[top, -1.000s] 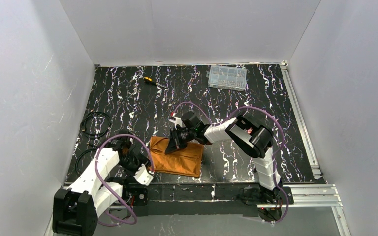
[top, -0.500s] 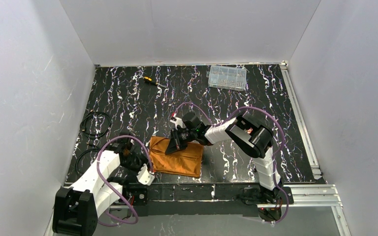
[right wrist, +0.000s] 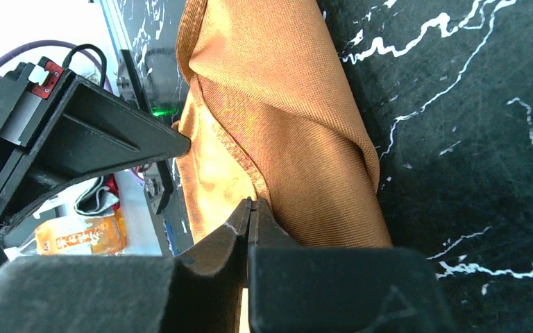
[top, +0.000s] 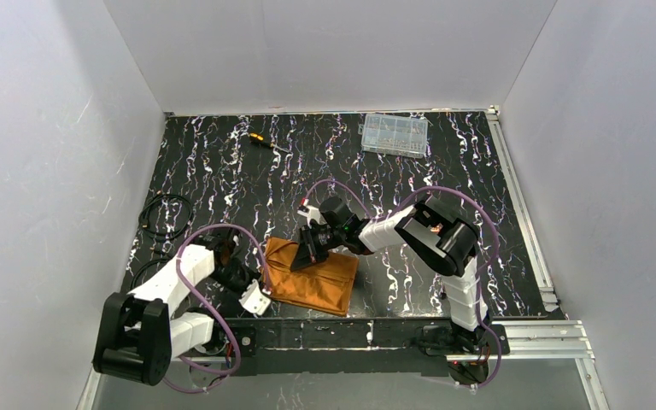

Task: Fold the napkin into a case and place the utensils inside
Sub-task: Grasp the top corner of the smaller rectangle folded napkin from the folded napkin.

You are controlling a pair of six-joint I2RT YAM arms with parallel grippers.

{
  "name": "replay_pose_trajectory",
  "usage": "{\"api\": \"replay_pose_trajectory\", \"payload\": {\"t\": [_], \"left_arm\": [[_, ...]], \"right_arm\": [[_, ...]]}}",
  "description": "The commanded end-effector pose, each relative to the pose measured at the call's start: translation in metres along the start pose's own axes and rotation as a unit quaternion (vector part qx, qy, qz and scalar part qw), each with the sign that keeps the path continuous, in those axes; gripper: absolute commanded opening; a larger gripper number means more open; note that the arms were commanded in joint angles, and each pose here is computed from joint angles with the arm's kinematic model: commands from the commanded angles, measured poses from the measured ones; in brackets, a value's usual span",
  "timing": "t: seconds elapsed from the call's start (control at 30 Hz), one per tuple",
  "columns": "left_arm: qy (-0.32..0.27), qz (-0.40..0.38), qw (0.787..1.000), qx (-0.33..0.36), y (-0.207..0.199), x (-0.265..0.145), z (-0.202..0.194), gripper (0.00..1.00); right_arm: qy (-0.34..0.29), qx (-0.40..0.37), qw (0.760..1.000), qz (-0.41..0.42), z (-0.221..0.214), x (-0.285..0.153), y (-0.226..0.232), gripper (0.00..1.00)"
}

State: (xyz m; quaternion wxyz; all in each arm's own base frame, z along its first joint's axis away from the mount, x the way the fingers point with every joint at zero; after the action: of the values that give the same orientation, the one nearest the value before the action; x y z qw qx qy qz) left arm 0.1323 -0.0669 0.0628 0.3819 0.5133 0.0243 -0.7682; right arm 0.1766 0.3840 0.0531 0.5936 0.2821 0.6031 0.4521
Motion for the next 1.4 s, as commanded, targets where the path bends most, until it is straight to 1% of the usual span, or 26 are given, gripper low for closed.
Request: {"api": "replay_pose_trajectory", "payload": {"t": [0.0,0.13,0.23,0.4,0.47,0.57,0.63,0.77,0.83,0.93,0.97,1.0,1.03,1.1,1.17,1.2,1.23,1.27,1.3,1.37], "left_arm": [[-0.018,-0.042,0.972,0.23,0.02,0.001,0.003,0.01],[-0.023,-0.046,0.973,0.223,0.036,-0.008,0.007,0.0],[-0.027,-0.048,0.973,0.222,0.039,-0.01,0.011,0.0],[-0.03,-0.026,0.971,0.236,0.044,-0.009,0.015,0.0],[-0.028,-0.02,0.972,0.231,0.049,-0.012,0.015,0.0],[-0.03,-0.021,0.978,0.207,0.057,-0.016,0.014,0.0],[-0.042,-0.021,0.982,0.181,0.063,-0.018,0.018,0.0],[-0.06,0.003,0.99,0.126,0.075,-0.023,0.022,0.0],[-0.061,0.001,0.991,0.122,0.074,-0.022,0.022,0.0],[-0.05,-0.034,0.987,0.148,0.055,-0.017,0.021,0.0],[-0.035,-0.047,0.986,0.158,0.047,-0.014,0.017,0.08],[-0.022,-0.055,0.985,0.164,0.041,-0.012,0.015,0.21],[-0.01,-0.058,0.983,0.174,0.036,-0.009,0.012,0.27],[0.003,-0.059,0.98,0.187,0.031,-0.003,0.007,0.32],[0.003,-0.072,0.977,0.201,0.027,0.001,0.003,0.36],[0.001,-0.079,0.976,0.202,0.027,0.002,0.001,0.4],[0.002,-0.081,0.977,0.199,0.028,0.002,0.0,0.5],[0.003,-0.08,0.977,0.197,0.03,0.001,-0.001,0.57],[0.004,-0.075,0.978,0.196,0.034,-0.001,-0.001,0.61],[0.002,-0.064,0.979,0.195,0.042,-0.007,0.001,0.64]], "right_arm": [[0.008,-0.011,0.999,-0.041,-0.009,-0.008,-0.017,0.07],[0.0,-0.024,0.999,-0.042,-0.005,-0.007,-0.014,0.07],[-0.003,-0.032,0.998,-0.046,-0.002,-0.008,-0.012,0.07],[-0.01,-0.046,0.997,-0.054,-0.003,-0.013,-0.011,0.08],[-0.014,-0.054,0.997,-0.06,-0.003,-0.016,-0.011,0.09],[-0.022,-0.071,0.995,-0.071,-0.002,-0.02,-0.012,0.11],[-0.026,-0.082,0.993,-0.075,0.0,-0.021,-0.012,0.13],[-0.03,-0.098,0.992,-0.07,0.0,-0.016,-0.01,0.16],[-0.027,-0.103,0.992,-0.069,-0.001,-0.011,-0.008,0.16],[-0.03,-0.105,0.992,-0.066,-0.001,-0.01,-0.006,0.16],[-0.03,-0.105,0.992,-0.067,-0.001,-0.011,-0.006,0.16],[-0.03,-0.109,0.991,-0.07,-0.001,-0.011,-0.006,0.16],[-0.029,-0.109,0.991,-0.073,-0.001,-0.012,-0.006,0.16],[-0.028,-0.109,0.991,-0.074,-0.001,-0.013,-0.006,0.16],[-0.026,-0.109,0.991,-0.074,-0.002,-0.013,-0.007,0.16],[-0.024,-0.11,0.991,-0.072,-0.003,-0.013,-0.007,0.15],[-0.02,-0.11,0.991,-0.072,-0.005,-0.014,-0.008,0.15],[-0.015,-0.111,0.991,-0.071,-0.007,-0.015,-0.009,0.15],[-0.009,-0.114,0.991,-0.073,-0.008,-0.017,-0.01,0.15],[0.005,-0.117,0.99,-0.084,-0.011,-0.022,-0.014,0.14]]}}
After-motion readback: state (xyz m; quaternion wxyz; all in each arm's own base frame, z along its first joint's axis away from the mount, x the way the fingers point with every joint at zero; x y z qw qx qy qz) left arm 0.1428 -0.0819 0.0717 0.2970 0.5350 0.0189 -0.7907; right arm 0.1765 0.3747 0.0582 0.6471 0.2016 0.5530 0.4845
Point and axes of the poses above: each gripper's point midway between its finger pads, its own x axis out along the fingers, its own y axis along the line the jaws close on, z = x × y, the point moved 6 cm from there along -x, back along the fingers, and after that the axes turned 15 degrees about x, right-handed, at the moved point
